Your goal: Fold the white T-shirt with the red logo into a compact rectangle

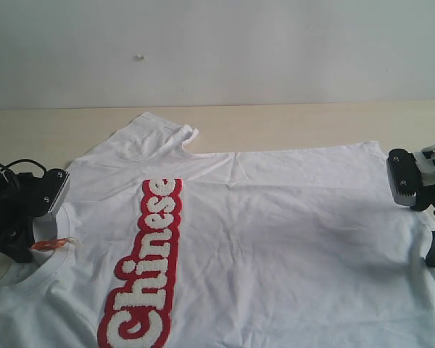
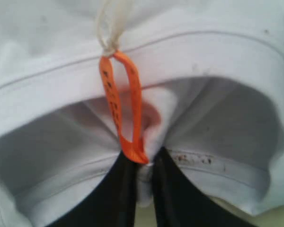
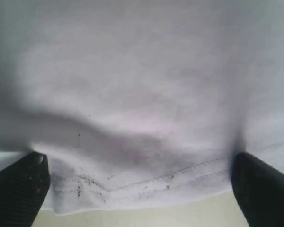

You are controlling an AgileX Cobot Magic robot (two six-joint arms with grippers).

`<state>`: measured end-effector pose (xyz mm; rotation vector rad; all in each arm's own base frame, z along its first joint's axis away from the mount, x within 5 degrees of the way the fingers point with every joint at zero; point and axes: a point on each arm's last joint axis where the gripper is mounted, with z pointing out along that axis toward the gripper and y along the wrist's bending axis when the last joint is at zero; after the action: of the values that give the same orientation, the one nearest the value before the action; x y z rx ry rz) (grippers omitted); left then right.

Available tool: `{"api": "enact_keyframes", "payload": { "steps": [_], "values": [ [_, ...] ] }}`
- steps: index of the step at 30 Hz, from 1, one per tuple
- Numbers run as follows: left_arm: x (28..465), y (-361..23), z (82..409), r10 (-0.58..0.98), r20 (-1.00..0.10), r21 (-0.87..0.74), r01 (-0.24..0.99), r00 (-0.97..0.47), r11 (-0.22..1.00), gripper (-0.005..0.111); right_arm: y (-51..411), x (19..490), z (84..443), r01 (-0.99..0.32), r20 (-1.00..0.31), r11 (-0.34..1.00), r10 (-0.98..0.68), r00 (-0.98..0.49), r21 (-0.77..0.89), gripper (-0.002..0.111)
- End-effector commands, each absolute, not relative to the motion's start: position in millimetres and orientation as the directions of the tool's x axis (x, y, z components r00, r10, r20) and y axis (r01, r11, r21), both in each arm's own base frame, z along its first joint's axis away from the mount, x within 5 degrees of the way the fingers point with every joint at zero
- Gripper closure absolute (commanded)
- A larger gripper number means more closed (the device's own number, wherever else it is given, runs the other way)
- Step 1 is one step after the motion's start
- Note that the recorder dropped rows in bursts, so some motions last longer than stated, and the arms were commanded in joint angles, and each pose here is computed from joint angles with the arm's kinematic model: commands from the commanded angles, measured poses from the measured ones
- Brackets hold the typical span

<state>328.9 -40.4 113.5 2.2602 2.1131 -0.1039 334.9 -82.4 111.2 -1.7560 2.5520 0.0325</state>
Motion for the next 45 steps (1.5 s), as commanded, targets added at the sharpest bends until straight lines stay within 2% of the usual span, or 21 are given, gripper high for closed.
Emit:
{"api": "enact_keyframes", "payload": {
  "steps": [1, 4, 9, 11, 12, 33, 38, 42, 45],
  "values": [
    [322.8, -39.2, 108.4, 0.995, -0.077, -0.061, 0.996, 0.063, -0.067, 0.104, -87.5, 343.9, 101.8, -0.936, -0.034, 0.334, -0.943, -0.332, -0.114, 0.009],
    [322.8, -39.2, 108.4, 0.995, -0.077, -0.061, 0.996, 0.063, -0.067, 0.104, -88.8, 344.6, 101.9, -0.940, -0.021, 0.318, -0.948, -0.318, -0.126, 0.026],
    [322.8, -39.2, 108.4, 0.995, -0.077, -0.061, 0.996, 0.063, -0.067, 0.104, -89.9, 338.5, 101.4, -0.957, 0.015, 0.284, -0.958, -0.285, -0.066, 0.085],
    [322.8, -39.2, 108.4, 0.995, -0.077, -0.061, 0.996, 0.063, -0.067, 0.104, -89.7, 337.4, 101.3, -0.957, 0.015, 0.284, -0.958, -0.285, -0.054, 0.103],
    [322.8, -39.2, 108.4, 0.995, -0.077, -0.061, 0.996, 0.063, -0.067, 0.104, -89.4, 336.5, 101.2, -0.958, 0.016, 0.285, -0.958, -0.285, -0.043, 0.108],
    [322.8, -39.0, 108.0, 0.995, -0.075, -0.056, 0.996, 0.065, -0.069, 0.105, -83.7, 334.5, 101.2, -0.939, -0.038, 0.343, -0.939, -0.343, -0.002, 0.108],
    [324.5, -39.0, 109.5, 0.995, -0.075, -0.033, 0.997, 0.064, -0.067, 0.107, -82.8, 336.2, 111.1, -0.933, -0.056, 0.358, -0.933, -0.357, -0.028, 0.108],
    [332.3, -34.9, 139.8, 0.999, -0.027, 0.059, 0.998, 0.018, -0.016, 0.107, -79.3, 346.1, 145.0, -0.910, -0.131, 0.408, -0.909, -0.396, -0.076, 0.108],
    [332.7, -22.8, 172.5, 0.996, 0.095, 0.168, 0.986, -0.004, -0.012, 0.107, -74.9, 351.6, 173.6, -0.886, -0.207, 0.449, -0.884, -0.420, -0.118, 0.108]
  ]
}}
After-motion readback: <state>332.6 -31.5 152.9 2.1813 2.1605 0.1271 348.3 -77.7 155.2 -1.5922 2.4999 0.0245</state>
